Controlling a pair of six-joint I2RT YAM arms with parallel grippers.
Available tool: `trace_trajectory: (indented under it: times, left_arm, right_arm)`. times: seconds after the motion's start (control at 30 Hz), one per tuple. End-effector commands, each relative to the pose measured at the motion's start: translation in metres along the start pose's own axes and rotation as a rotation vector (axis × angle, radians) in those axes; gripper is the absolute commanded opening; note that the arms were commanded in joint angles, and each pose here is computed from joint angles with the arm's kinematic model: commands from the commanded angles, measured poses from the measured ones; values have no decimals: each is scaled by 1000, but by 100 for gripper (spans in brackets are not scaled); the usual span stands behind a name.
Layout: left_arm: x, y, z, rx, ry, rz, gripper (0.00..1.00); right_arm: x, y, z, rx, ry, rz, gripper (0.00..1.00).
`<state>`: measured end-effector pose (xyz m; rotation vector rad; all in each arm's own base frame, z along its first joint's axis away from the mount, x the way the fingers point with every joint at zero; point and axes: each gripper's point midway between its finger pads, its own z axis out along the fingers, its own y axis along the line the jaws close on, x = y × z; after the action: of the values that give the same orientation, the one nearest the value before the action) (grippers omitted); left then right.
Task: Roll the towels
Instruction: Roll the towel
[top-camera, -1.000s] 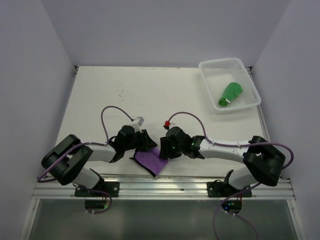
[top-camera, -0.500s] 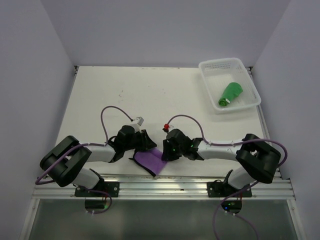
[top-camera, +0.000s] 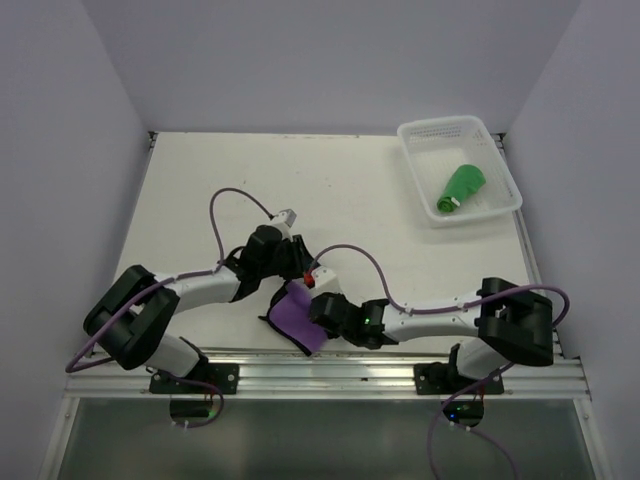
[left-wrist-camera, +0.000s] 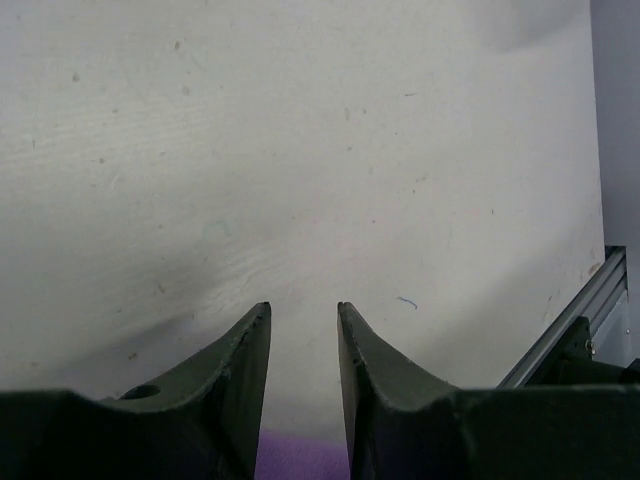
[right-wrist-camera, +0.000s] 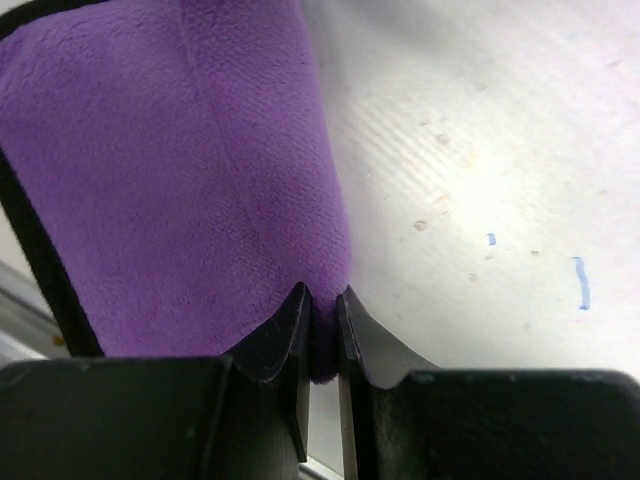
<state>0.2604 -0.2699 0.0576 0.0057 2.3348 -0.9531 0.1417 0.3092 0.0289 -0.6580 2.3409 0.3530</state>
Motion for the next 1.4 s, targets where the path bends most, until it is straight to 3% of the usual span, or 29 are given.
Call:
trace_trajectory:
  times: [0.0, 0.27, 0.6, 1.0, 1.37]
  left_arm:
    - [-22, -4, 5, -38, -20, 24, 37]
    - [-33, -16, 2, -21, -28, 9, 38]
    - [-22, -12, -11, -6, -27, -19, 38]
    - [0, -22, -29, 102, -29, -39, 37]
    - [50, -10, -26, 93, 76, -56, 36]
  right_arm:
    - [-26, -33, -6, 258, -103, -97, 0]
    - [-35, -34, -10, 465, -148, -267, 0]
    - [-13, -14, -6, 576, -146, -468, 0]
    - [0, 12, 14, 599, -70, -634, 0]
    - [10, 19, 26, 620, -24, -700, 0]
